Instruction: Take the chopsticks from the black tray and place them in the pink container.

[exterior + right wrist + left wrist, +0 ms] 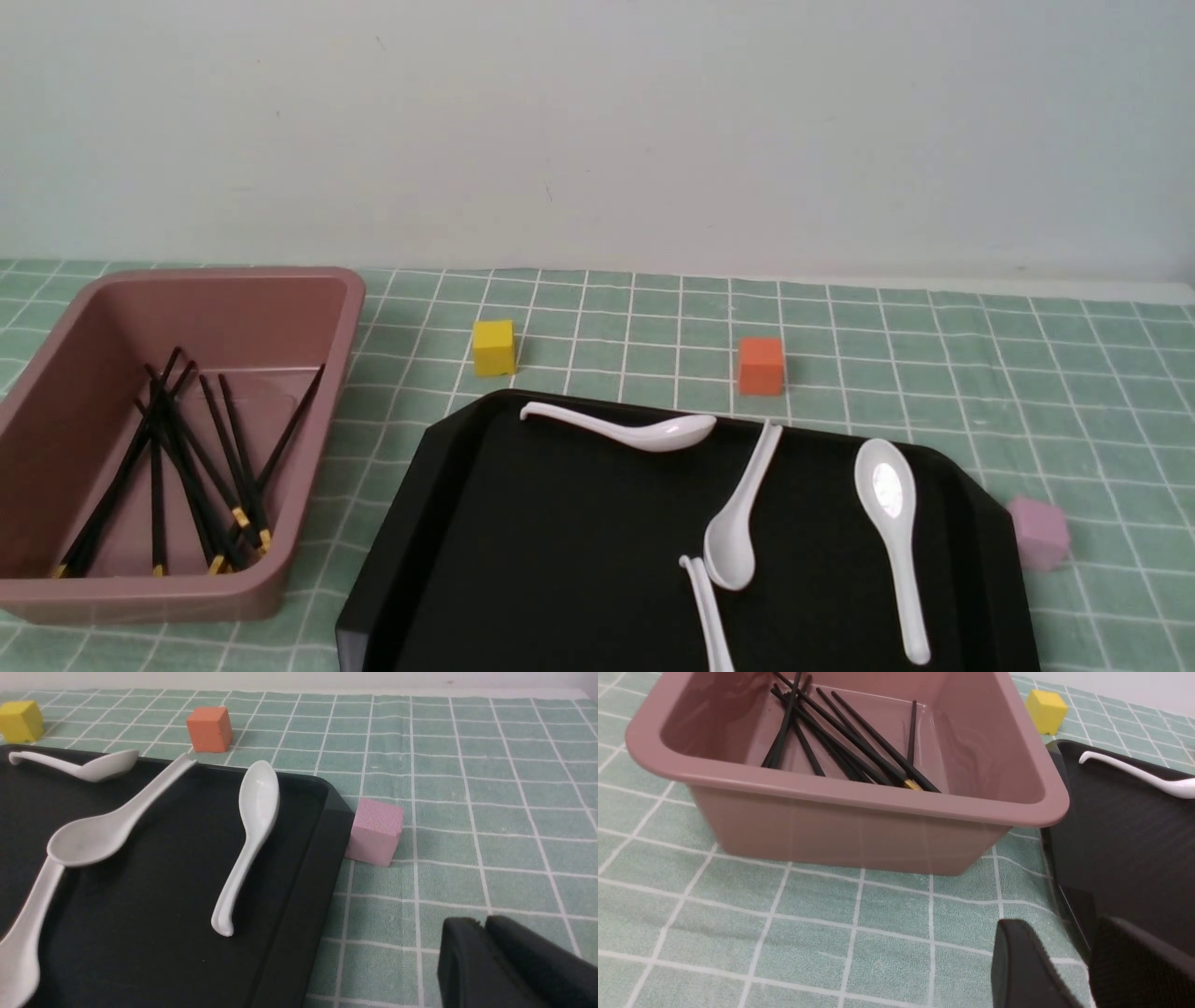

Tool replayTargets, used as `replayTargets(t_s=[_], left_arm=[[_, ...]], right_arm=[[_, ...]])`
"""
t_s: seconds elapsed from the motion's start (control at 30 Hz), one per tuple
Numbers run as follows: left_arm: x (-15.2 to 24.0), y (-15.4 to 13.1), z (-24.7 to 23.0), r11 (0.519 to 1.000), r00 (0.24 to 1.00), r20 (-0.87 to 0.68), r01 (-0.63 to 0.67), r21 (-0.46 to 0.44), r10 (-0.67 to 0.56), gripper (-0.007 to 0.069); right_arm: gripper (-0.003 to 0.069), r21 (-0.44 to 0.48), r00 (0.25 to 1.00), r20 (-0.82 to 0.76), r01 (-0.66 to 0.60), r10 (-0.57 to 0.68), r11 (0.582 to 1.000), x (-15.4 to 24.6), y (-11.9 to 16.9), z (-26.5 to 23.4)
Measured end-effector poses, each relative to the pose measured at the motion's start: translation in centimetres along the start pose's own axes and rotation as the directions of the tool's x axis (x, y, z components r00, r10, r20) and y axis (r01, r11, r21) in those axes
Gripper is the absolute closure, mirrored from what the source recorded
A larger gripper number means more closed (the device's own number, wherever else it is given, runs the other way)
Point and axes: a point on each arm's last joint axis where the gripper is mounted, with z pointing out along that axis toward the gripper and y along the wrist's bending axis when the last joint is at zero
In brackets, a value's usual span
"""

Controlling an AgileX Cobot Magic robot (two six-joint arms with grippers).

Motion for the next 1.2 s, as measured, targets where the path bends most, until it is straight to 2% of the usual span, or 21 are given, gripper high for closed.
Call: replayTargets(t_s=[1.2], left_arm=[[0.0,0.0,0.0,1.0,1.0,0.0,0.0,0.0,0.0,0.0386]], right_arm=[[0.0534,0.0,1.0,0.0,-0.001,0.001,1.0,-0.02,0.0,-0.01]])
